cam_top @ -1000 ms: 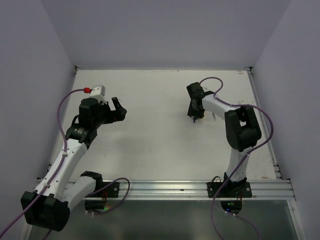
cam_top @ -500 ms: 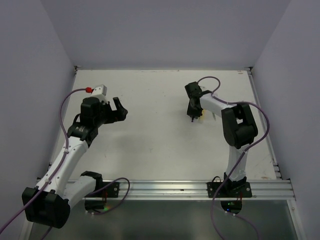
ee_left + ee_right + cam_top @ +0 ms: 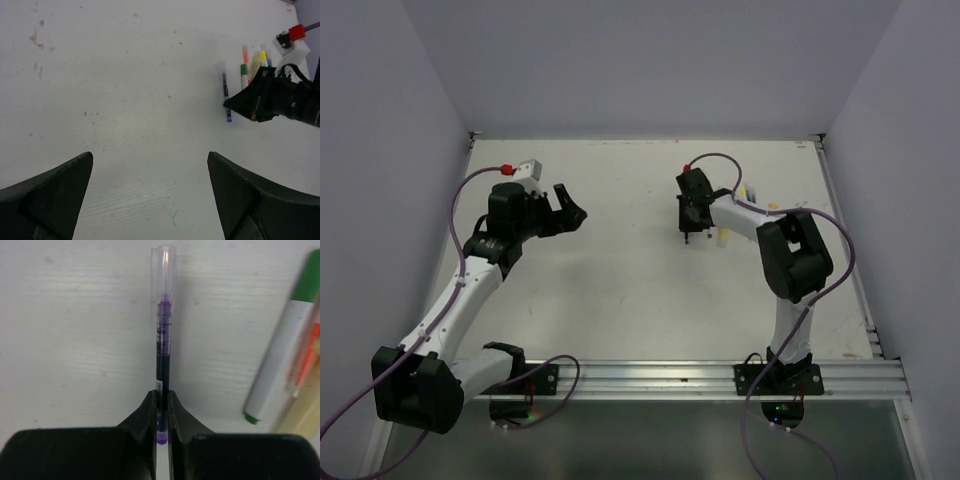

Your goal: Open the pen caps

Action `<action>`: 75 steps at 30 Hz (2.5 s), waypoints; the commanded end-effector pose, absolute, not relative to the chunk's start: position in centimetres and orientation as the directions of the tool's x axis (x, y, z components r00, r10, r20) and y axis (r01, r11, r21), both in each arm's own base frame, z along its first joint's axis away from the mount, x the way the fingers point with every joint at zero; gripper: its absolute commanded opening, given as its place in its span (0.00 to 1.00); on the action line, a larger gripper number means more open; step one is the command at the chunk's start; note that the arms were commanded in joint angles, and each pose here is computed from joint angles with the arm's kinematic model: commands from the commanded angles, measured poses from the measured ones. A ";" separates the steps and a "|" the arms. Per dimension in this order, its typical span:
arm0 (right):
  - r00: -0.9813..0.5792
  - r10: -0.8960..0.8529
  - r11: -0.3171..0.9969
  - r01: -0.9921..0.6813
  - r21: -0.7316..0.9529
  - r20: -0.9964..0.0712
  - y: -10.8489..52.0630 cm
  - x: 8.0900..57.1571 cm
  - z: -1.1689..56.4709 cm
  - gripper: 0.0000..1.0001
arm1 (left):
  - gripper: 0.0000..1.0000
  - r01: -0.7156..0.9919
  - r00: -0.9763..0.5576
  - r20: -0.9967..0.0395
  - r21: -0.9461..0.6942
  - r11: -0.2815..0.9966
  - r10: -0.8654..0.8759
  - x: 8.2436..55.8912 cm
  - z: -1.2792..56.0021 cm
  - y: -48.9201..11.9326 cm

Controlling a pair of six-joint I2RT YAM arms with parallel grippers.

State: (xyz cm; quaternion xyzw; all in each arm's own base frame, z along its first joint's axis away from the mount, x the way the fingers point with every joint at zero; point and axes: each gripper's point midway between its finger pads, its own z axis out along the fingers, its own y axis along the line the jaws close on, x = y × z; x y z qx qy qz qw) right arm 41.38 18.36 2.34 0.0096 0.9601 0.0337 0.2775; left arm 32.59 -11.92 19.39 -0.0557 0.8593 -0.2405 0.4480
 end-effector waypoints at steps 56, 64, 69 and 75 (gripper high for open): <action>-0.487 0.026 0.571 -0.709 0.413 -0.873 39.4 31.2 24.2 0.43 | 0.00 0.354 -0.576 -0.683 -0.703 0.616 -0.449 36.9 25.3 -20.9; -0.468 0.036 0.603 -0.694 0.393 -0.883 40.2 33.0 24.4 0.47 | 0.00 0.369 -0.552 -0.697 -0.696 0.616 -0.457 36.5 26.0 -20.6; -0.472 0.027 0.599 -0.698 0.392 -0.881 40.8 33.3 24.0 0.42 | 0.00 0.381 -0.538 -0.702 -0.696 0.609 -0.467 36.4 26.6 -20.6; -0.490 0.007 0.596 -0.698 0.397 -0.872 40.6 32.8 22.9 0.08 | 0.00 0.387 -0.515 -0.709 -0.694 0.607 -0.482 36.8 27.1 -20.5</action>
